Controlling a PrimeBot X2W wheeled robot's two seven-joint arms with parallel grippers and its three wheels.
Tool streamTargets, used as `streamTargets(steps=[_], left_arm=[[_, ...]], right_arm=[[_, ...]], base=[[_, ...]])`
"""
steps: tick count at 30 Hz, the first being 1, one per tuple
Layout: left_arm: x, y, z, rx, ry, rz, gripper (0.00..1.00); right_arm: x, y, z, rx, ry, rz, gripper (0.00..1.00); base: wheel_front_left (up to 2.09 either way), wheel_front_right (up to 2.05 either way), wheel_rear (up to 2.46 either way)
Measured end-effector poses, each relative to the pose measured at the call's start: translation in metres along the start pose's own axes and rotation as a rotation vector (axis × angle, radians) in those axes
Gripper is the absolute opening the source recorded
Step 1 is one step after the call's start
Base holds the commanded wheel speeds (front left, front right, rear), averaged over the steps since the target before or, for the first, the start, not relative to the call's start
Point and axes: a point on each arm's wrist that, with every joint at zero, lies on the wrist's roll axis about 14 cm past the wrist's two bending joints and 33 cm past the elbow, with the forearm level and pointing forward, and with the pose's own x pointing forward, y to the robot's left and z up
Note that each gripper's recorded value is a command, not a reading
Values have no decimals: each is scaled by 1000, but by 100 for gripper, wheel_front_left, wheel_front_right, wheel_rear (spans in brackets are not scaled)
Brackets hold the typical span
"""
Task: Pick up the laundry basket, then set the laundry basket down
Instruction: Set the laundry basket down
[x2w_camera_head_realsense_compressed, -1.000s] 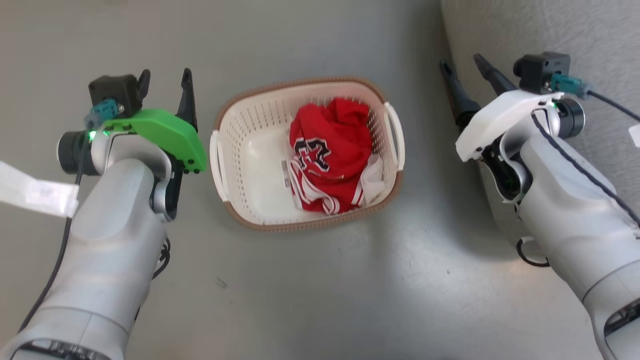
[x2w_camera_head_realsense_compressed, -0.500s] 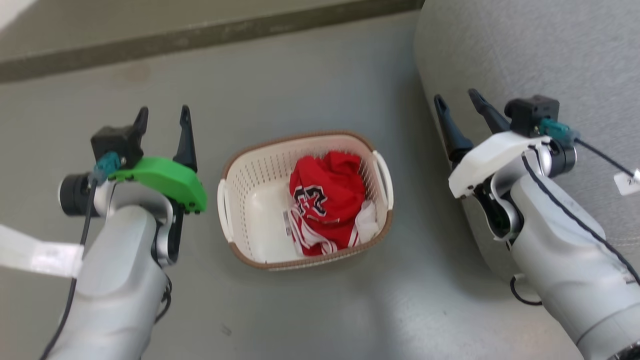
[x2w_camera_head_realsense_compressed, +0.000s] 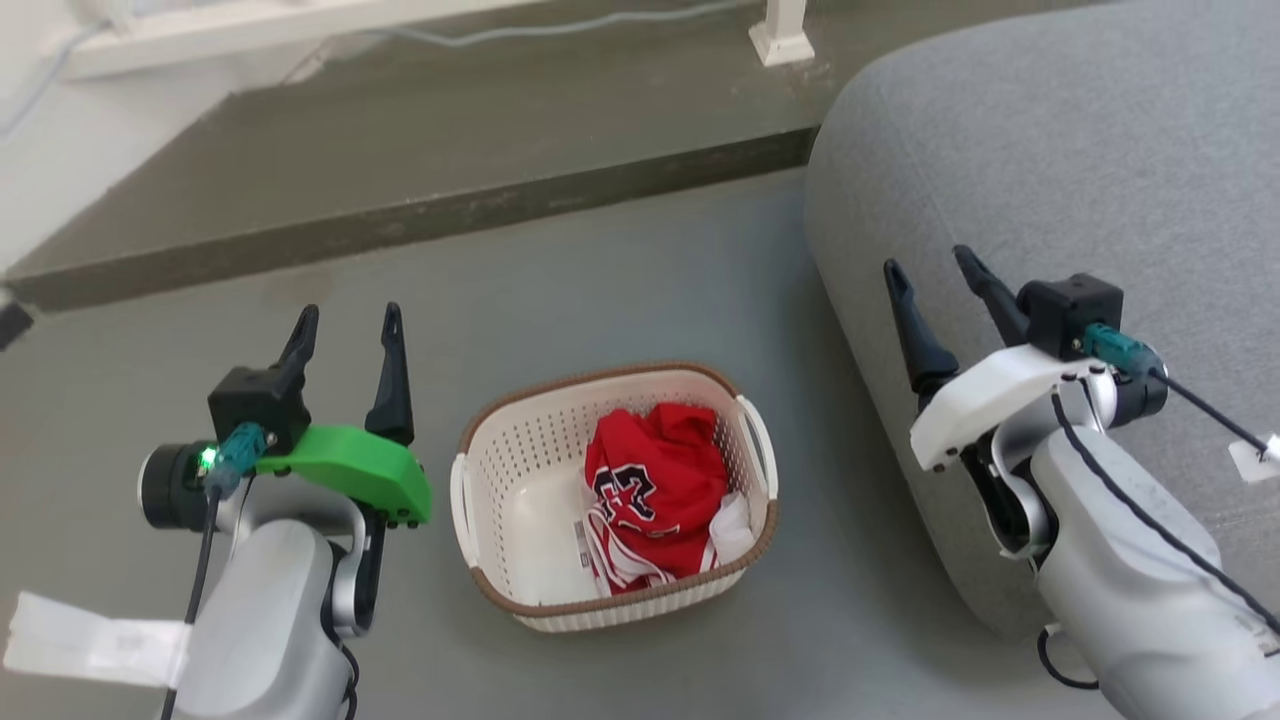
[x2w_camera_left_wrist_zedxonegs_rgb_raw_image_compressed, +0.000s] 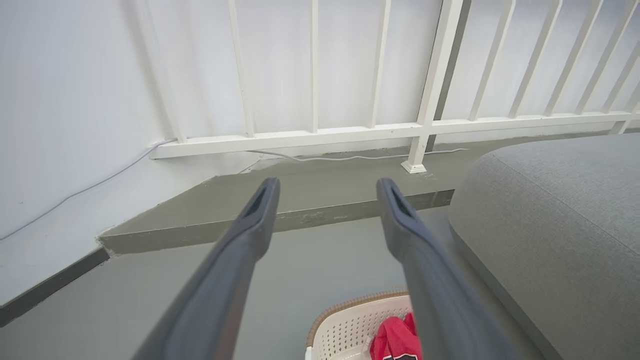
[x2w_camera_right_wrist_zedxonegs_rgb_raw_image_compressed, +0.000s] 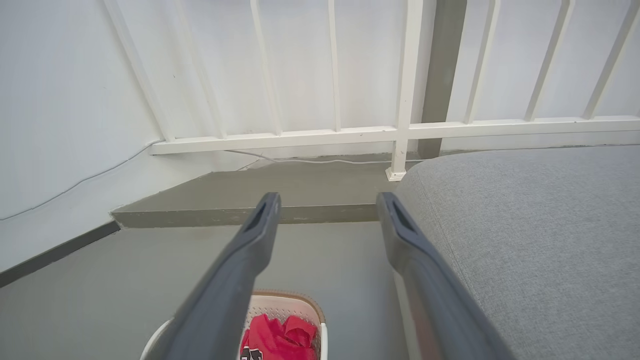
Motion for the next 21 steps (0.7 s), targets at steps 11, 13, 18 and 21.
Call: streamTargets(steps=[11,13,18,21], left_arm=[[-41,-7,24,16,-86,8,100],[-46,-6,25,17,-92,15,100],[-60,0,18,14,-80,40,100],[-70,1,10,6,-58,53,100]], right_arm=[[-34,7,20,-6,-81,-9,100],[-37,9,22,-6,-92,-7,100],[-47,8,17,5,-88,-24,100],[-55,7,8,13,-69,-33,100]], base=[[0,0,0],[0,0,0],[0,0,0],[0,0,0]])
